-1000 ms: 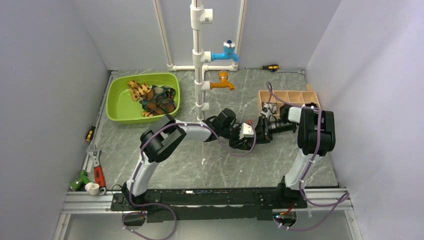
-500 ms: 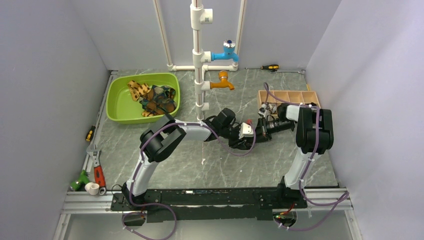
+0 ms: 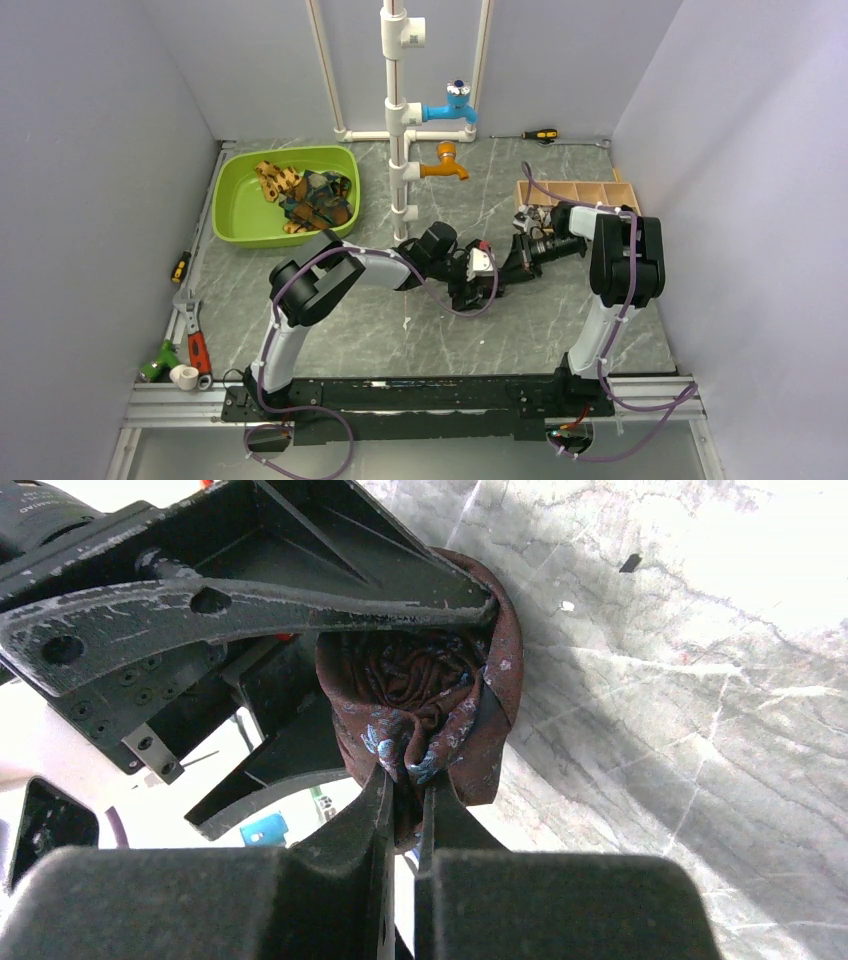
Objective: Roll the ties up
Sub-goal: Roll the tie at the center of the board, then pick up the tie at the center of the board, then place the tie in the storage box.
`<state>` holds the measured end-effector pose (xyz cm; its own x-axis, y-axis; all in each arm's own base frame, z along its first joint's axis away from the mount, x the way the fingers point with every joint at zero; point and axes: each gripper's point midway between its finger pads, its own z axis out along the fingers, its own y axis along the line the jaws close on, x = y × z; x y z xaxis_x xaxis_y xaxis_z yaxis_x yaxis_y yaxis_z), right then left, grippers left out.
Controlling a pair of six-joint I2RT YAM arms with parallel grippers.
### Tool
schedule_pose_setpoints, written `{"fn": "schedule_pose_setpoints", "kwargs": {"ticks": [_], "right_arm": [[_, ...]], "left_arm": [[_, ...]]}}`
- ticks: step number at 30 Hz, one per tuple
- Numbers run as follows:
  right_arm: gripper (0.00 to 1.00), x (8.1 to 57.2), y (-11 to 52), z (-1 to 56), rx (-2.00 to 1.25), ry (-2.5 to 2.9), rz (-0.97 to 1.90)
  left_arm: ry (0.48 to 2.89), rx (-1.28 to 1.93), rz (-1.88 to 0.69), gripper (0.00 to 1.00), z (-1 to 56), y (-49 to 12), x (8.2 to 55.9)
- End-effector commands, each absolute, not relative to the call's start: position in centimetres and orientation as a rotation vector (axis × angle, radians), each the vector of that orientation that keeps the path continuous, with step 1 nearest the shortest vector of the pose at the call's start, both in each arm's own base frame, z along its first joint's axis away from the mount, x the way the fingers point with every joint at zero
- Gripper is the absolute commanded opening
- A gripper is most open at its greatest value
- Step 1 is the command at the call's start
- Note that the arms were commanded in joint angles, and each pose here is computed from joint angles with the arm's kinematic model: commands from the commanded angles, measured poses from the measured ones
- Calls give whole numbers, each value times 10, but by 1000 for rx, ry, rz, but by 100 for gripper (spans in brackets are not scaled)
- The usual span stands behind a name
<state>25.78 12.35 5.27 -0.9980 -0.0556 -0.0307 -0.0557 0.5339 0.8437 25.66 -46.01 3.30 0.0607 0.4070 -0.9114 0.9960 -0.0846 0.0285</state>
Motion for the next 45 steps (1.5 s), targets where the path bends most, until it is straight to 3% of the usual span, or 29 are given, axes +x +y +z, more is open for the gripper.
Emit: {"fn": "schedule_pose_setpoints", "kwargs": {"ticks": [1, 6, 7, 9, 11, 12, 14, 15, 23, 32, 45], "right_arm": [[0, 260, 123, 67, -236, 2727, 1445], [0, 260, 128, 78, -289, 2712, 1447], [0, 260, 129, 81, -296, 2707, 1452], [0, 263, 129, 87, -304, 2699, 1449], [0, 265, 128, 91, -318, 2698, 1429], [0, 266, 127, 93, -317, 2702, 1418], [0, 266, 124, 94, -323, 2720, 1393], [0, 267, 123, 94, -324, 2732, 1374], [0, 273, 90, 105, -352, 2828, 1154], [0, 289, 27, 157, -469, 2793, 955], [0, 378, -98, 205, -991, 2579, 38]], "left_arm": [[1379, 1522, -914, 99, 60, -470, 278], [1389, 1590, -888, 99, 40, -479, 279], [1394, 1607, -892, 91, 36, -480, 277], [1417, 1652, -916, 63, 31, -481, 271], [1421, 1653, -936, 46, 36, -480, 268], [1406, 1648, -942, 48, 42, -480, 265], [1387, 1636, -939, 90, 51, -477, 261], [1383, 1623, -940, 98, 57, -476, 260], [1460, 1583, -907, 99, 84, -444, 257], [1524, 1582, -938, 99, 106, -400, 242], [1687, 1496, -977, 99, 103, -374, 246]]}}
